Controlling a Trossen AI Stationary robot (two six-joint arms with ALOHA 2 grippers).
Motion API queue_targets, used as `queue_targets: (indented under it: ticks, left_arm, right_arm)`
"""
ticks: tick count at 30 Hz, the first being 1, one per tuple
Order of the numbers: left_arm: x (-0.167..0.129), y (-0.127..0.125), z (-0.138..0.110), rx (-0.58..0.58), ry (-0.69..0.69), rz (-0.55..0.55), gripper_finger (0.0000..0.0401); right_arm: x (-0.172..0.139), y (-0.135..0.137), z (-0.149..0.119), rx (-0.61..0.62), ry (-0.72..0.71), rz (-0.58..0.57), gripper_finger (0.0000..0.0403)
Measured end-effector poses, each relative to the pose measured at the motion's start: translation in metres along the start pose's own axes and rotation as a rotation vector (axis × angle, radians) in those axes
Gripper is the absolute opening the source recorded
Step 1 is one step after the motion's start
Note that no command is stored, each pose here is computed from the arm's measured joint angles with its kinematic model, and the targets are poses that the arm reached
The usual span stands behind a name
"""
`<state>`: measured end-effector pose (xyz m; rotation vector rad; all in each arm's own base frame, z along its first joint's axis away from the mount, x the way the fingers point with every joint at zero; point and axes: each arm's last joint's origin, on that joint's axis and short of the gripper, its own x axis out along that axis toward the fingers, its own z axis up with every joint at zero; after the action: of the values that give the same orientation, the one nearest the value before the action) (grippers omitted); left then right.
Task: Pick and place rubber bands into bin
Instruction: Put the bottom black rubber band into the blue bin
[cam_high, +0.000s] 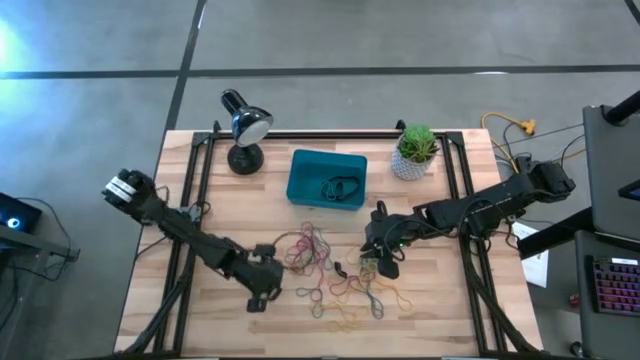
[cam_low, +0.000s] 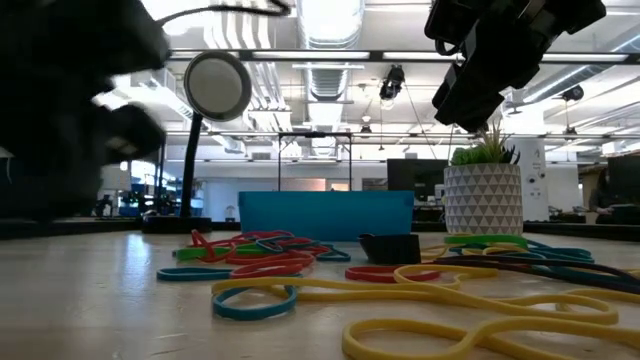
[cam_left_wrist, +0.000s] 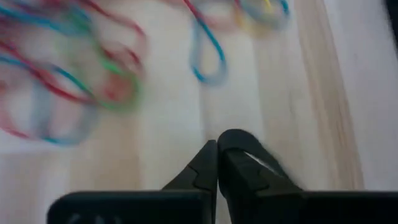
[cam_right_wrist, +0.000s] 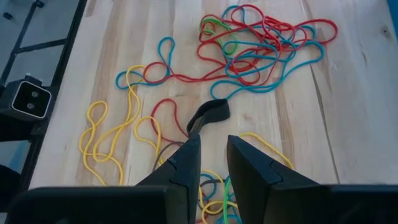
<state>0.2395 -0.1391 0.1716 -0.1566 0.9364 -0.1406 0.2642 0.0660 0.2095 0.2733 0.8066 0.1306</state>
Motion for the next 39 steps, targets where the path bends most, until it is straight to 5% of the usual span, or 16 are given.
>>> queue_targets:
  ticks: [11,19,33,39]
  left_arm:
    - [-0.060,0.074,0.056,-0.064,-0.421,0.449,0.0000]
    - [-0.063,0.142,0.086,-0.180,-0.619,0.664,0.0000]
    - [0.008,0.198,0.117,-0.242,-0.439,0.706,0.0003]
    - [0.011,0.197,0.140,-0.132,-0.433,0.648,0.0054]
  right_arm:
    - [0.000,-0.001,-0.003,-0.016,0.029,-0.011,0.0063]
    - [0.000,-0.001,-0.003,-0.025,0.031,-0.012,0.0063]
    - [0.000,-0.002,-0.003,0.041,0.015,-0.042,0.0061]
    - [0.000,-0.002,-0.002,0.103,0.004,-0.055,0.0060]
